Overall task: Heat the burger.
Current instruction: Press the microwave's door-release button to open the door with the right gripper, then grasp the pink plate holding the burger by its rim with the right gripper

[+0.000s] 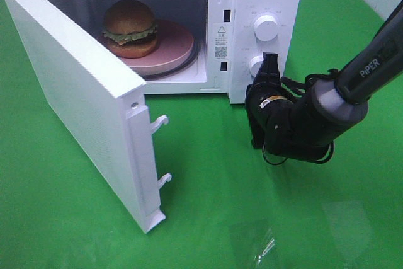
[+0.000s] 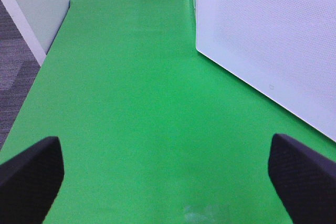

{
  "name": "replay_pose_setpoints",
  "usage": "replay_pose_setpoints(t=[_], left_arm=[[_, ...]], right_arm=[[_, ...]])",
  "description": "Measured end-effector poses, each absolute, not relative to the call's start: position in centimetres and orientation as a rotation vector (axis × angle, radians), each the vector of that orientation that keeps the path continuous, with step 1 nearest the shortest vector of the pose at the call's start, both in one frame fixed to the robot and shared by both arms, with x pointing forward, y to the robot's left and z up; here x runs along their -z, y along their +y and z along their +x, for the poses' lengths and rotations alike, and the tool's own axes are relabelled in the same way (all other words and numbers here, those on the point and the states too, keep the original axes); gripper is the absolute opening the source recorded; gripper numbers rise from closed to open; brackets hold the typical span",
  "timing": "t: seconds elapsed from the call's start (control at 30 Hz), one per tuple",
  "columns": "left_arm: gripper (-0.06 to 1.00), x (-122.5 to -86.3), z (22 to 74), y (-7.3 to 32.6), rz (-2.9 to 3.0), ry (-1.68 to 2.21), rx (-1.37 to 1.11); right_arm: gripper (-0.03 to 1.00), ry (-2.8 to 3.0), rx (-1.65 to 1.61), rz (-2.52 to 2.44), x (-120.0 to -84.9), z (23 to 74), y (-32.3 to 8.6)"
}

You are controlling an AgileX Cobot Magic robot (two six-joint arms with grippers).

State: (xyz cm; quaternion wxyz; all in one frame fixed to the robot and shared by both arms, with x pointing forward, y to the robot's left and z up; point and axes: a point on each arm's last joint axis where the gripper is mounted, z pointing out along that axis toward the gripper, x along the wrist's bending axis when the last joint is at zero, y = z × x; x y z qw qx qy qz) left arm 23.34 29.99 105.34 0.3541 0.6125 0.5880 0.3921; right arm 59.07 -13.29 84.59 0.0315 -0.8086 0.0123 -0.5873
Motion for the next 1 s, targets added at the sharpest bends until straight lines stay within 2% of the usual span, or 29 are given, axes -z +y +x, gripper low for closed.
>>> replay_pose_setpoints(t=[0.57,0.73,1.0], left_arm=[[0.98,-105.3,23.3,30.0,1.583,1.520,-1.014],[0.98,-105.3,23.3,30.0,1.583,1.520,-1.014],[0.98,-105.3,23.3,30.0,1.583,1.520,-1.014]], right_arm=[[0.02,-0.034,1.785,-2.449,-85.5,57.3,-13.4],[0.02,-0.165,1.873,-2.242,-87.6,55.5,-10.7],[0.02,-0.219,1.838,-2.253,-88.2,52.6,-11.3]])
